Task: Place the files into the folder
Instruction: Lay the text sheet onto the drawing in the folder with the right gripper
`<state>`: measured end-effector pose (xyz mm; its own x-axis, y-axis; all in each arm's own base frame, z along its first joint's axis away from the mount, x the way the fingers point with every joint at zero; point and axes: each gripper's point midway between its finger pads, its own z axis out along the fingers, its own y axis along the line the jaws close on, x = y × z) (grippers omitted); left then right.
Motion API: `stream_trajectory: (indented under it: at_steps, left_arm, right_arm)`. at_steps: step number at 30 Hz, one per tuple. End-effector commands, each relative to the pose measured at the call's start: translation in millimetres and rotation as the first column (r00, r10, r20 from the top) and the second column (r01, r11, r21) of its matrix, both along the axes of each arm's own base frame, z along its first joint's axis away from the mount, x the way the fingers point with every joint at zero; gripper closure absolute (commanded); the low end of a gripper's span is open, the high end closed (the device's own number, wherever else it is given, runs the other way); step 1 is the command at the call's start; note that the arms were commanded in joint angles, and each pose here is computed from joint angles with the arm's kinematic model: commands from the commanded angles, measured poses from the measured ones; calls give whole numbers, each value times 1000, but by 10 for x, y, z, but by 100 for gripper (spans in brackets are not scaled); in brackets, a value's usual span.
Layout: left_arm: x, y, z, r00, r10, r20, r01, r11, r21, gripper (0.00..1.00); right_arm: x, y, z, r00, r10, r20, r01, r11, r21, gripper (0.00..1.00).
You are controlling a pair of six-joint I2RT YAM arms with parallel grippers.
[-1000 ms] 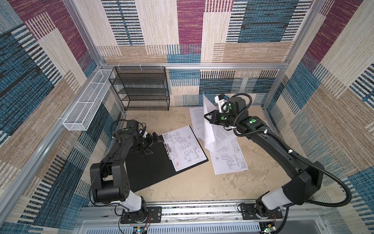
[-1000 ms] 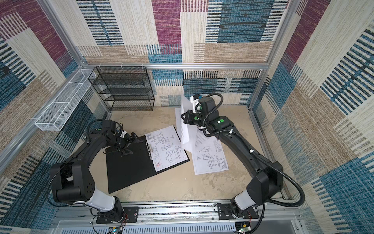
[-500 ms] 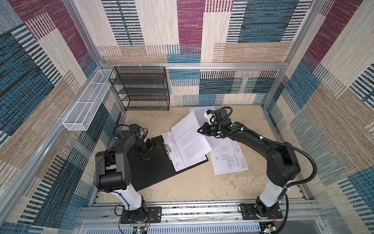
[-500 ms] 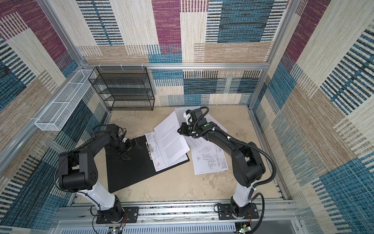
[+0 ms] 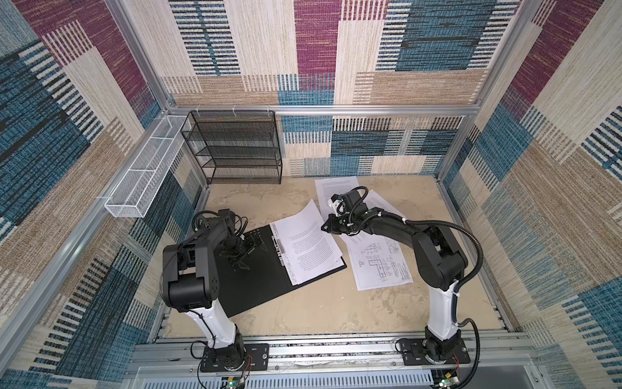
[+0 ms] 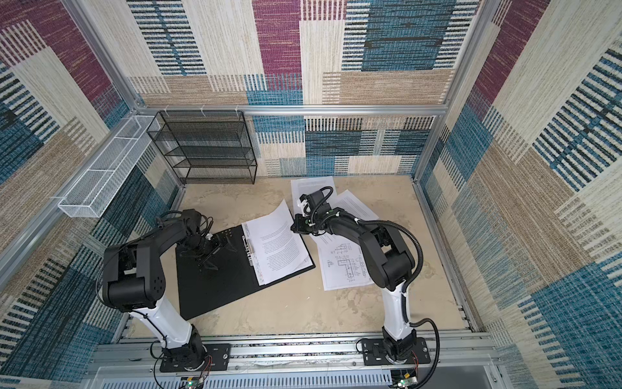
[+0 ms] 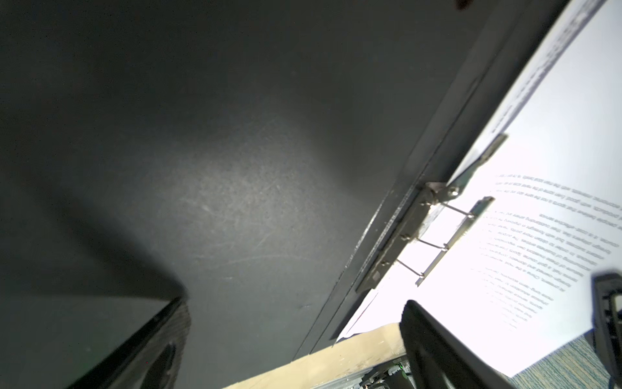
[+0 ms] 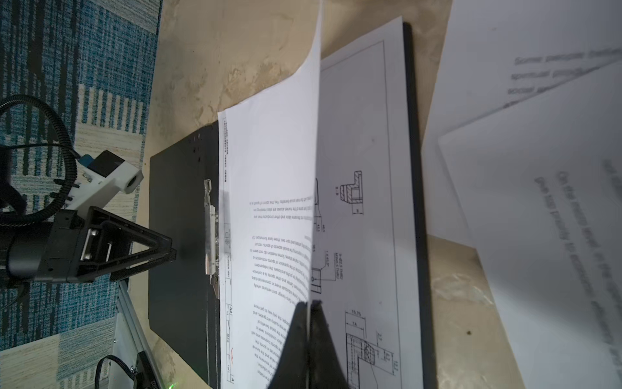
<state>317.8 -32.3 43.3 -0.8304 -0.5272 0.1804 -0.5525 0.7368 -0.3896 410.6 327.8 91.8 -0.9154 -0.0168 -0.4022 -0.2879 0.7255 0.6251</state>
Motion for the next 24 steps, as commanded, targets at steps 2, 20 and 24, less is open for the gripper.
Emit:
stream_trajectory:
  at_steps: [2, 20, 24]
  left_arm:
    - [-48, 41, -53, 999, -31, -24, 31, 999, 23, 3]
    - [-46, 29, -91, 999, -31, -37, 32, 999, 13, 3]
    - [-40, 30, -92, 999, -32, -36, 32, 999, 14, 3]
  right_arm:
    - [34, 94, 46, 999, 22, 29, -23, 999, 25, 100]
    - [6, 183, -17, 1000, 23, 5, -24, 999, 42, 100]
    - [-4, 183, -21, 1000, 18, -1, -18, 999, 42, 100]
